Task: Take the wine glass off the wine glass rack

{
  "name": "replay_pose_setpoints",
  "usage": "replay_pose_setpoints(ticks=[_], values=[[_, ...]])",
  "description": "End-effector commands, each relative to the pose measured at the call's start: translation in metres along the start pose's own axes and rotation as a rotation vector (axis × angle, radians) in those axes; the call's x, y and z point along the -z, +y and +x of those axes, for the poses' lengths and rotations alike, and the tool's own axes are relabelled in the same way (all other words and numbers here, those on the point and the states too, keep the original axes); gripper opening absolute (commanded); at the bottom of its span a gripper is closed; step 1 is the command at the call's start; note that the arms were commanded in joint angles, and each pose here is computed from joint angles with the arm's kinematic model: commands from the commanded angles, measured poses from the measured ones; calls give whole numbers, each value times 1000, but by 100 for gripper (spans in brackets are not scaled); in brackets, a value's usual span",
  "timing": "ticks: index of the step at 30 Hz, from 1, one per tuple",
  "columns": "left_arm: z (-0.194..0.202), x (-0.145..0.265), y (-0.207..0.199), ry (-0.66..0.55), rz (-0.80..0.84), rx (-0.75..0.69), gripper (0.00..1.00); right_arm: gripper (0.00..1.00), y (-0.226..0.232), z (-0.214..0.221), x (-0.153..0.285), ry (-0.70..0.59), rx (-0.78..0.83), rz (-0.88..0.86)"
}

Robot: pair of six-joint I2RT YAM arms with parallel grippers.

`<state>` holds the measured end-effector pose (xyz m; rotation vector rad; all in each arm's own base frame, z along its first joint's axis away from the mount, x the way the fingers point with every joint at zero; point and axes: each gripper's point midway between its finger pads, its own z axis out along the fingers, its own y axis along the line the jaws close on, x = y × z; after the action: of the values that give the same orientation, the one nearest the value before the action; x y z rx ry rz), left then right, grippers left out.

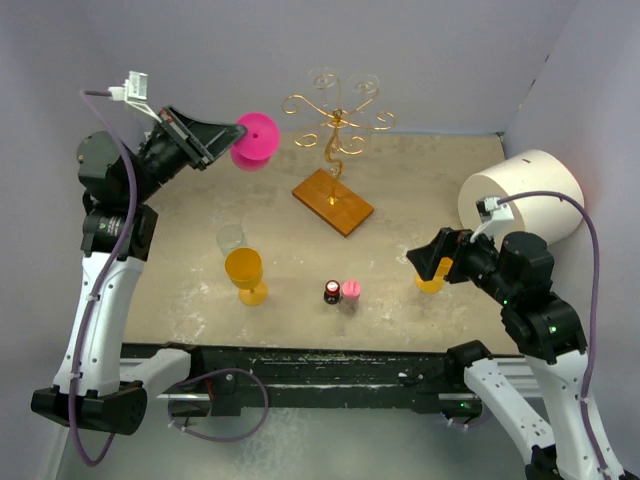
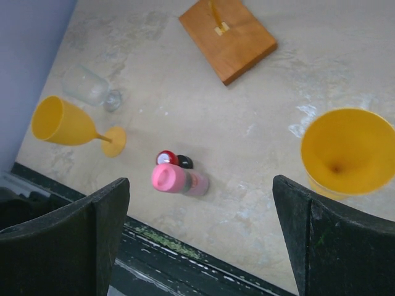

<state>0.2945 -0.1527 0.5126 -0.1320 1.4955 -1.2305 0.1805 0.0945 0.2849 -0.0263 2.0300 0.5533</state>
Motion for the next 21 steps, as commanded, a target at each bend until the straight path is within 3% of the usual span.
replay_pose_setpoints(ticks=[1, 10, 21], values=[[34, 5, -21, 168, 219, 89, 0, 100, 39, -23, -22, -62, -41, -212], [72, 38, -43, 350, 451, 222, 0, 100, 95, -43, -56, -97, -142, -577], [90, 56, -68, 367, 726, 406, 0, 100, 136, -60, -52, -148, -234, -921]])
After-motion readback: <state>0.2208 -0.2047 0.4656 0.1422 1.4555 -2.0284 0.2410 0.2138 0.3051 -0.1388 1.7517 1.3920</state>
